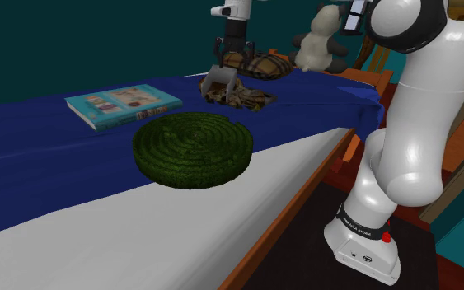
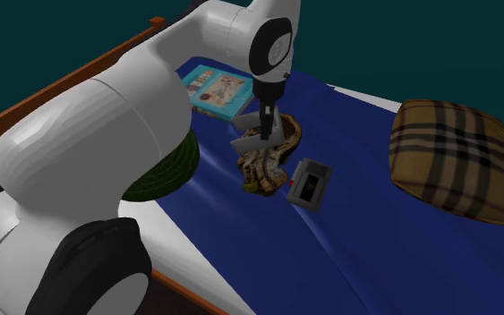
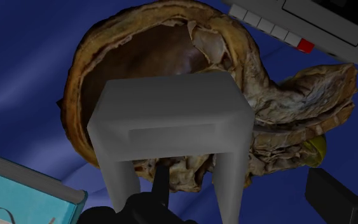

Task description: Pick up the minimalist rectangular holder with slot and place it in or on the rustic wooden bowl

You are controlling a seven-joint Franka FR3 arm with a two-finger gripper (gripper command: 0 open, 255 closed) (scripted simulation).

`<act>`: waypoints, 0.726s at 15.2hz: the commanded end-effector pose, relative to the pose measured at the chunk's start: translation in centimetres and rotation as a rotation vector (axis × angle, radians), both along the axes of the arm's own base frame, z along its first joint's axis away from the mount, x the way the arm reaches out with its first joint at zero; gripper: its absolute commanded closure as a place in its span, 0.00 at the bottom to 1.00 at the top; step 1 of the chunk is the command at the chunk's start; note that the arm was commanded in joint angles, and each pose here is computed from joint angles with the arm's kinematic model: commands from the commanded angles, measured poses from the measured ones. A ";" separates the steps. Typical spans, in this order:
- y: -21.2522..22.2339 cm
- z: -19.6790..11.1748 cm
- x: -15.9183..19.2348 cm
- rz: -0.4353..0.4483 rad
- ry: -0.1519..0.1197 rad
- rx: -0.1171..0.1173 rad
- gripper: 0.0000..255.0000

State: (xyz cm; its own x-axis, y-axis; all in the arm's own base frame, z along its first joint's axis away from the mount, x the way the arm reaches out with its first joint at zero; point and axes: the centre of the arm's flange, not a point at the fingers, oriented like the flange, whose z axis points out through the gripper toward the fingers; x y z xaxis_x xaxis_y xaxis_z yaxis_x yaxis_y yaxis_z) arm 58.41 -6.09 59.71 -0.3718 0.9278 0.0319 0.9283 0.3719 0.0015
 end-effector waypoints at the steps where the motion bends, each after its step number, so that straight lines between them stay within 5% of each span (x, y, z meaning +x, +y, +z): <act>1: -0.1 2.0 0.1 0.000 0.000 0.000 0.00; 3: -0.2 4.4 0.1 0.000 0.000 0.000 0.00; 11: -0.2 4.4 0.1 0.000 0.000 0.000 0.00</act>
